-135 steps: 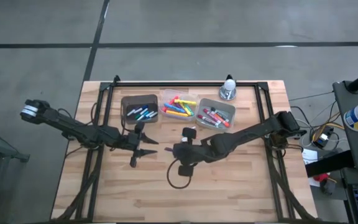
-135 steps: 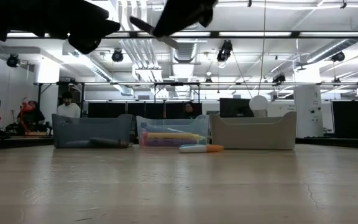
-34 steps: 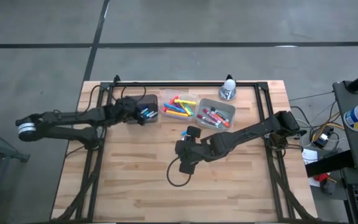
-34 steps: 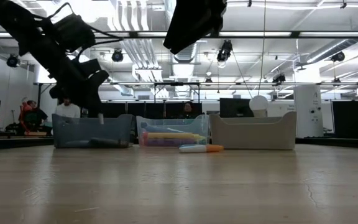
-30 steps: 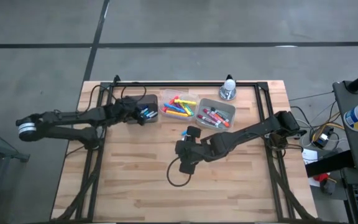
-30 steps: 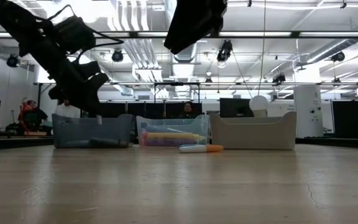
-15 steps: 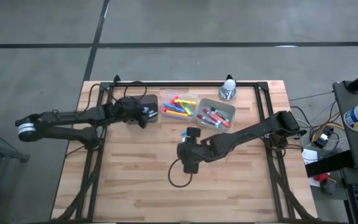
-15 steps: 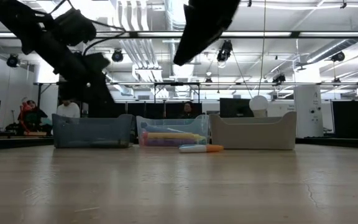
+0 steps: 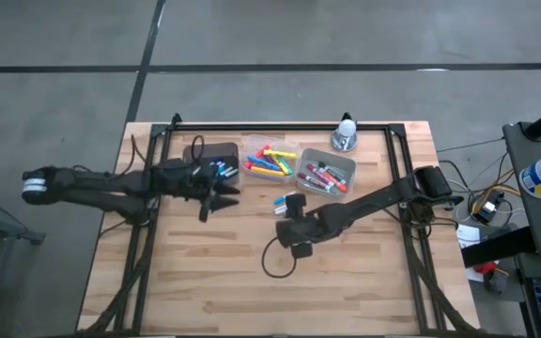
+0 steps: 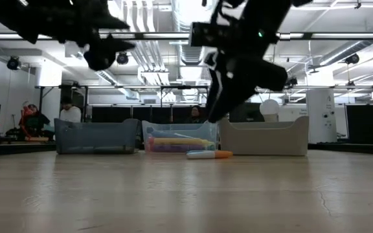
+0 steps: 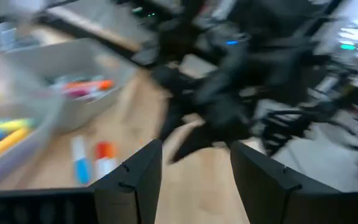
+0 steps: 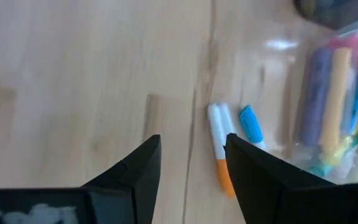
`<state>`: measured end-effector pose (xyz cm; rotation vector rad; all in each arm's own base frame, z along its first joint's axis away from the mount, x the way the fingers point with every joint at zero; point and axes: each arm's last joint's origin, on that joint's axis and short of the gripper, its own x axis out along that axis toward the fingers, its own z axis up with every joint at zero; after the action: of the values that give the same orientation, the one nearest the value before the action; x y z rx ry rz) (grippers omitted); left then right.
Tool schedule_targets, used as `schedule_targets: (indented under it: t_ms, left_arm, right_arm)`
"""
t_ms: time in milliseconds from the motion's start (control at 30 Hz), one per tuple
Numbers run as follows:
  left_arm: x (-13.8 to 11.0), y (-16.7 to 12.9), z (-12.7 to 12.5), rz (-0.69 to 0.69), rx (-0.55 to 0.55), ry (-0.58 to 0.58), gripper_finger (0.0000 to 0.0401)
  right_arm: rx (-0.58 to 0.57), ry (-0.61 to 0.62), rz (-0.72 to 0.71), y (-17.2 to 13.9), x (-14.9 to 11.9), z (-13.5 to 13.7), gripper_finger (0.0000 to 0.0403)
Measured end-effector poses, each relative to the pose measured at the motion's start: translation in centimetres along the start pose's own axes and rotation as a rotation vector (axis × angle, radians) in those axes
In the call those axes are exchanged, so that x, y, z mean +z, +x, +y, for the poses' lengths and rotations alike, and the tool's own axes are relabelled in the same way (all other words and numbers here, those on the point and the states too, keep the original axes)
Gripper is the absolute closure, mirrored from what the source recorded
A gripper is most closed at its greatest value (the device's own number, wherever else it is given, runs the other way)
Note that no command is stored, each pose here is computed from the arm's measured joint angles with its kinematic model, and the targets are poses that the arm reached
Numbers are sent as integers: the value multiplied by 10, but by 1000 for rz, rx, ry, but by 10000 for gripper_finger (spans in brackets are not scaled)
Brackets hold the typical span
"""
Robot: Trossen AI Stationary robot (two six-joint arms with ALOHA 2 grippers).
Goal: Pick & Place Markers
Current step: Put the orange mini marker into the black bin
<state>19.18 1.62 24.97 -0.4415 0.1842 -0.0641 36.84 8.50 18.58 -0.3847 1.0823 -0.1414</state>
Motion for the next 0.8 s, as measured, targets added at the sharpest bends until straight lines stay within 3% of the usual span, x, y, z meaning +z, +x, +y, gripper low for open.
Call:
schedule_targets:
  t_ms: [367, 533, 800]
  left_arm:
    - [-9, 2, -52, -43, -265, 140, 218]
    - [-13, 1, -64, -53, -301, 155, 218]
    - [-15, 1, -67, -62, -288, 164, 218]
  right_arm:
    - [78, 38, 49, 29, -19, -32, 232]
    - [144, 65, 40, 35, -20, -46, 232]
    - [155, 84, 52, 41, -25, -60, 232]
